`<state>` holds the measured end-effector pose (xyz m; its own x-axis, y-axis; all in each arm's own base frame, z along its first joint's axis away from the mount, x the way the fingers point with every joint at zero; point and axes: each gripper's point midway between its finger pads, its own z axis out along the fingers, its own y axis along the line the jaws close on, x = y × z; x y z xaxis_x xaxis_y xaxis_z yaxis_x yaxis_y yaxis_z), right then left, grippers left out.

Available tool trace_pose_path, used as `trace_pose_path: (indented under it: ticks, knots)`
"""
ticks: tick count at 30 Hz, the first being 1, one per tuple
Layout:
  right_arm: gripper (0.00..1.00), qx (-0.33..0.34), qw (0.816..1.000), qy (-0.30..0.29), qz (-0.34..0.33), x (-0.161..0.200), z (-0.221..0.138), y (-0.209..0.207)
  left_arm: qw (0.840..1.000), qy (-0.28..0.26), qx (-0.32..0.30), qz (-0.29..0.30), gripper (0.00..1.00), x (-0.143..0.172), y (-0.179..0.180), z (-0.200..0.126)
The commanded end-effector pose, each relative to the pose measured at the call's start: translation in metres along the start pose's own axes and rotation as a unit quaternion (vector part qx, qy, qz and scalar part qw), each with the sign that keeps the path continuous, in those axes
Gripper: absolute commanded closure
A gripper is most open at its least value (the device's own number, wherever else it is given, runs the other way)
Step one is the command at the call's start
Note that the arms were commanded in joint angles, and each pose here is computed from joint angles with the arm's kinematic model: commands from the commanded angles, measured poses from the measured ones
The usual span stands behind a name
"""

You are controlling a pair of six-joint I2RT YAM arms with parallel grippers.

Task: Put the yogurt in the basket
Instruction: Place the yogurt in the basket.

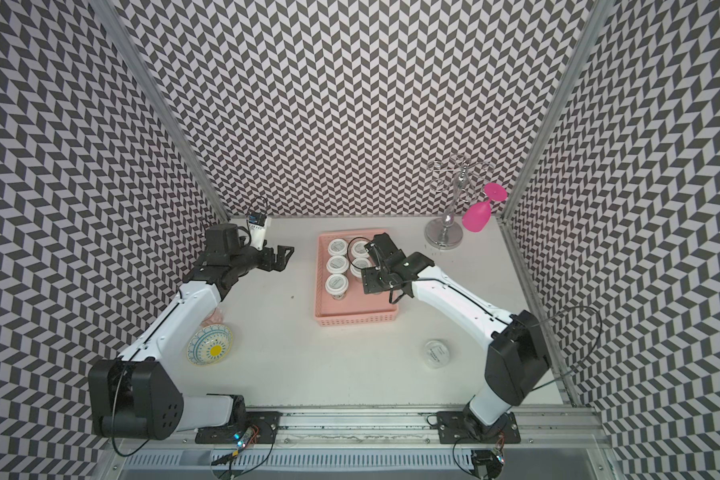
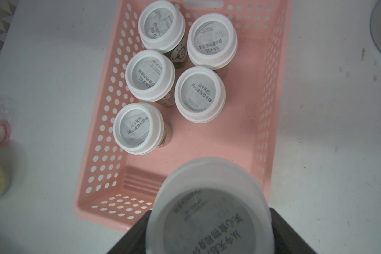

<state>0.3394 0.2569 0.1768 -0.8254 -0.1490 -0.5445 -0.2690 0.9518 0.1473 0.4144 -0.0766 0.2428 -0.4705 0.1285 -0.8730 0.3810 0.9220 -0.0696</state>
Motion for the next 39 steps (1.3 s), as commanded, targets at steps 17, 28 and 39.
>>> trace_pose_path:
  ticks: [17, 28, 39]
  knots:
    - [0.25, -0.047, 0.999, 0.017, -0.015, 0.001, 0.063, 0.048, 1.0, -0.014, 0.007, -0.003, 0.0, -0.006, 0.0, -0.002]
    - [0.25, -0.016, 0.999, 0.02, -0.019, 0.004, 0.089, 0.039, 1.0, -0.009, 0.013, -0.007, 0.0, -0.002, -0.001, 0.002]
    - [0.23, -0.01, 0.999, 0.026, -0.02, 0.007, 0.102, 0.039, 1.0, -0.008, 0.014, -0.008, 0.0, -0.002, -0.001, 0.001]
